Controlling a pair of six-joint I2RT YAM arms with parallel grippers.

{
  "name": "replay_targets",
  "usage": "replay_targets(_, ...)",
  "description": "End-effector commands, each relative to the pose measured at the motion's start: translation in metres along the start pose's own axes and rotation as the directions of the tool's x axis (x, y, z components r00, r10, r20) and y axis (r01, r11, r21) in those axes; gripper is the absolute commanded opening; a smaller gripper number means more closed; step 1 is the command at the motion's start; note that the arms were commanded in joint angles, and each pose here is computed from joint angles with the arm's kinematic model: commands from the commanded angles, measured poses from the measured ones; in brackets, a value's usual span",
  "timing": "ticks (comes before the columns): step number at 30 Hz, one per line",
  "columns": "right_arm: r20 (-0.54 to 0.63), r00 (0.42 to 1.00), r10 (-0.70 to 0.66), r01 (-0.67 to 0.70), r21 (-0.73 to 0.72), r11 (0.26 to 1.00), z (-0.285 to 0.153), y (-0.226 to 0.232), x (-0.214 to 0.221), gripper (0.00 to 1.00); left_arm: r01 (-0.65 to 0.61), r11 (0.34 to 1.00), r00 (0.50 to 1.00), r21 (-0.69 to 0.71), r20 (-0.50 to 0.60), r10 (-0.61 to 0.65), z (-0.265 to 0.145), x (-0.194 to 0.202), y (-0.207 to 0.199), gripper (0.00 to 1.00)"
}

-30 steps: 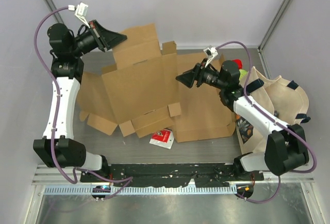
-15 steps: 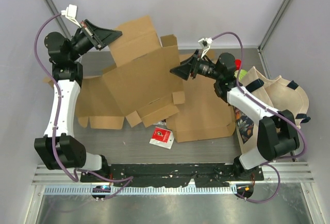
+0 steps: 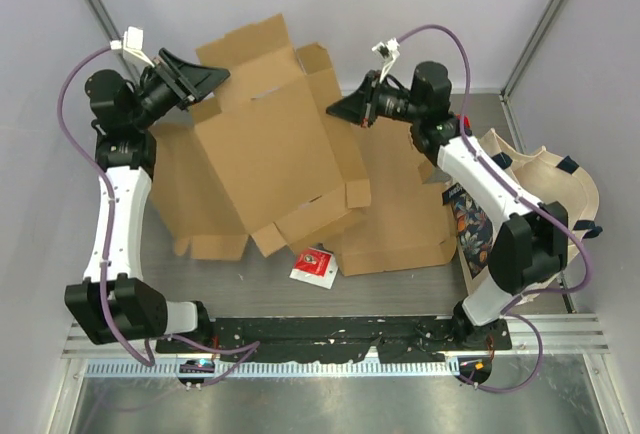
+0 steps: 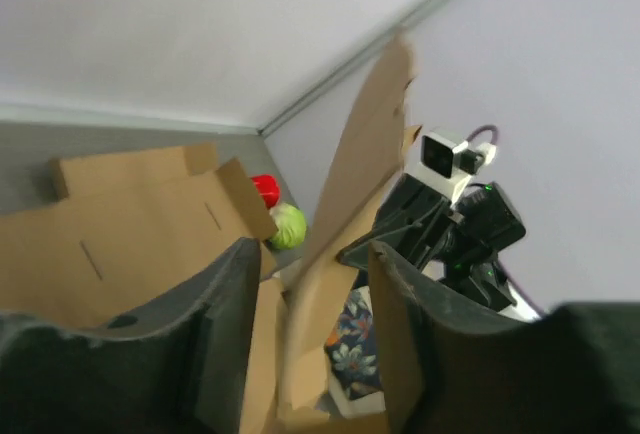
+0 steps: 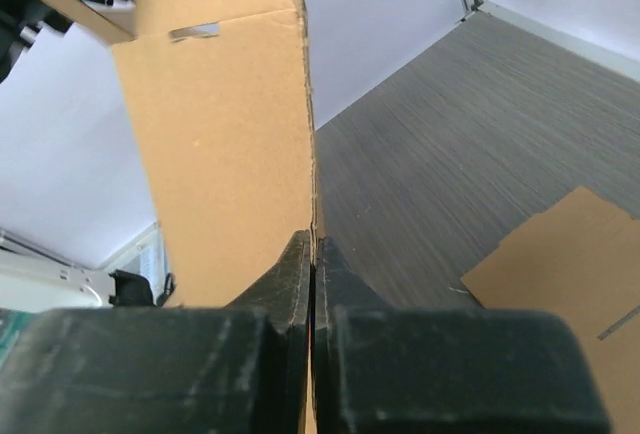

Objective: Fold the paper box

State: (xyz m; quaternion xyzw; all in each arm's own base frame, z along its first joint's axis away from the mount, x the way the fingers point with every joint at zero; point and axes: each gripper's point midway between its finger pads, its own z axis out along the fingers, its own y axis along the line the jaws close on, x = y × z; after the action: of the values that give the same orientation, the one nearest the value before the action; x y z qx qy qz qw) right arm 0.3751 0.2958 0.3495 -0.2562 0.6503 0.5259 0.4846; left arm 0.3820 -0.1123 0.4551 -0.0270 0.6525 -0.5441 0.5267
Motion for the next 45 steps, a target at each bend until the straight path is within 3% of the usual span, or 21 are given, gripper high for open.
replay_targets(1,-0.111,0.990,0.083,-0.076,0.067,0.995,0.000,0.001,-0.010,0.01,-0.097,0.936,0.995,-0.337,-0.026,0.094,-0.033,0.014,0.043,0.62)
replay_targets(4,-0.212,0.973,0.094,-0.073,0.105,0.992,-0.004,-0.011,0.008,0.01,-0.151,0.867,0.984,-0.474,0.008,0.176,-0.054,0.011,0.060,0.80)
replay_targets(6,-0.246,0.962,0.119,-0.087,0.138,0.987,-0.004,-0.022,0.015,0.01,-0.181,0.833,0.972,-0.522,0.036,0.234,-0.066,0.005,0.059,0.82)
replay_targets(10,-0.271,0.959,0.085,-0.057,0.111,0.992,0.002,-0.030,0.015,0.01,-0.250,0.817,0.949,-0.520,0.035,0.312,-0.065,-0.003,0.042,0.77)
replay_targets(13,-0.321,0.947,0.029,-0.009,0.065,0.998,0.008,-0.036,0.018,0.01,-0.323,0.837,0.937,-0.442,-0.026,0.347,-0.040,0.008,0.030,0.65)
replay_targets(16,-0.362,0.932,-0.014,0.032,0.044,0.998,0.009,-0.044,0.024,0.01,-0.391,0.874,0.920,-0.290,-0.144,0.364,0.010,0.047,0.018,0.69)
replay_targets(19,-0.376,0.922,-0.095,0.116,0.034,0.993,0.007,-0.049,0.025,0.01,-0.307,0.933,0.944,-0.188,-0.188,0.272,0.050,0.058,0.010,0.71)
replay_targets(22,-0.380,0.912,-0.151,0.163,-0.001,0.987,0.004,-0.044,0.024,0.01,-0.224,0.953,0.967,-0.204,-0.171,0.191,0.079,0.050,0.019,0.65)
replay_targets(29,-0.390,0.900,-0.194,0.212,0.005,0.977,0.004,-0.051,0.024,0.01,-0.200,0.964,0.969,-0.177,-0.179,0.168,0.128,0.049,0.027,0.62)
replay_targets(35,-0.372,0.904,-0.209,0.229,0.011,0.973,0.008,-0.053,0.017,0.01,-0.186,0.974,0.963,-0.132,-0.220,0.154,0.145,0.061,0.025,0.54)
replay_targets(42,-0.325,0.919,-0.225,0.242,0.013,0.970,0.016,-0.051,-0.001,0.01,-0.152,0.985,0.947,-0.088,-0.297,0.120,0.142,0.100,0.021,0.59)
replay_targets(45,-0.311,0.926,-0.216,0.236,0.030,0.971,0.020,-0.054,-0.008,0.01,-0.113,0.992,0.944,-0.064,-0.318,0.087,0.135,0.115,0.017,0.52)
